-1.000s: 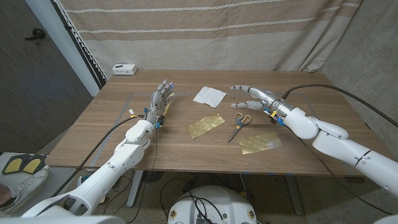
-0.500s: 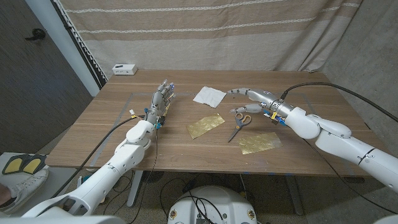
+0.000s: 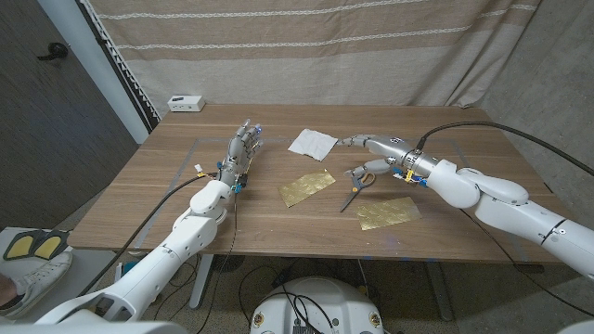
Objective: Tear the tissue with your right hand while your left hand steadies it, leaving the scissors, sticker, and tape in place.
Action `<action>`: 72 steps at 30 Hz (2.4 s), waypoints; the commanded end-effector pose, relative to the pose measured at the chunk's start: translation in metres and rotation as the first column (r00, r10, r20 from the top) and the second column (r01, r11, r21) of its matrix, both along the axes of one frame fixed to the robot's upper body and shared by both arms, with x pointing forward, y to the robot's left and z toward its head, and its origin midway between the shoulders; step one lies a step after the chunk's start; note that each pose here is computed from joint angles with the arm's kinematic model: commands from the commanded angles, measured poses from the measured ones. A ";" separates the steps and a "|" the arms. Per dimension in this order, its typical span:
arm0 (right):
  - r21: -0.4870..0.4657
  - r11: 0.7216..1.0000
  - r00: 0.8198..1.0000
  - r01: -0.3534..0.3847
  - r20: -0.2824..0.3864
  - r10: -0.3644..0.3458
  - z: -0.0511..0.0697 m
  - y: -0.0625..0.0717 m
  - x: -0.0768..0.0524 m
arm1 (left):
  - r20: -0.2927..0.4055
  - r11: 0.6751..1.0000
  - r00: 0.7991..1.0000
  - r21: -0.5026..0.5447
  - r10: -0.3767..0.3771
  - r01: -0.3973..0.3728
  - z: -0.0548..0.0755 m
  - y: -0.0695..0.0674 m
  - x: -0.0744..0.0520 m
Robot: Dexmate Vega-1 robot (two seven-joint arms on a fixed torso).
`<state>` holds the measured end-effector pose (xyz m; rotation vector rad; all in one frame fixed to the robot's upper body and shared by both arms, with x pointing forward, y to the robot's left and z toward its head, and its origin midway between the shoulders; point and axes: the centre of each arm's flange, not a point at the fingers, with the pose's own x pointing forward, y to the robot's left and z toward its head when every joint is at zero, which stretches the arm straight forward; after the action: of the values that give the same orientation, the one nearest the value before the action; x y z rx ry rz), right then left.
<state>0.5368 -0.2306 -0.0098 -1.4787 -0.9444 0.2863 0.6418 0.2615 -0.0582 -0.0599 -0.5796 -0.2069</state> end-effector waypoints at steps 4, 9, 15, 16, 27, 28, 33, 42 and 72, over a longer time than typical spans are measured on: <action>-0.085 0.996 0.999 0.022 0.025 -0.020 -0.003 -0.005 0.000 | 0.012 1.000 1.000 -0.007 0.005 -0.005 -0.001 -0.003 -0.004; -0.098 0.995 0.999 0.032 0.025 -0.030 -0.001 -0.007 0.001 | 0.022 1.000 1.000 -0.015 0.016 -0.015 -0.002 -0.004 -0.005; -0.163 0.986 0.999 0.036 0.027 -0.032 -0.001 -0.006 0.000 | 0.023 1.000 1.000 -0.023 0.019 -0.019 -0.004 -0.005 -0.006; -0.170 0.985 0.999 0.039 0.036 -0.033 -0.001 -0.006 0.000 | 0.022 0.999 1.000 -0.026 0.020 -0.019 -0.004 -0.005 -0.006; -0.242 0.969 0.998 0.054 0.042 -0.045 0.002 0.001 -0.003 | 0.025 0.999 0.999 -0.037 0.029 -0.028 -0.008 0.000 -0.004; -0.252 0.966 0.998 0.055 0.049 -0.044 0.002 0.002 -0.003 | 0.025 0.999 0.999 -0.039 0.029 -0.028 -0.009 0.000 -0.004; -0.284 0.957 0.998 0.065 0.043 -0.055 0.002 0.003 -0.001 | 0.022 0.999 0.999 -0.043 0.032 -0.031 -0.013 0.003 -0.004; -0.320 0.944 0.997 0.076 0.050 -0.063 0.001 0.004 0.000 | 0.021 0.998 0.999 -0.048 0.031 -0.030 -0.016 0.004 -0.004; -0.455 0.884 0.994 0.105 0.061 -0.087 -0.002 0.003 0.003 | 0.044 0.998 0.999 -0.062 0.018 -0.015 -0.013 0.002 -0.015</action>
<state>0.5365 -0.2241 -0.0098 -1.9124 -0.8882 0.4089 0.6309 0.2641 -0.0719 -0.1136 -0.6229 -0.1756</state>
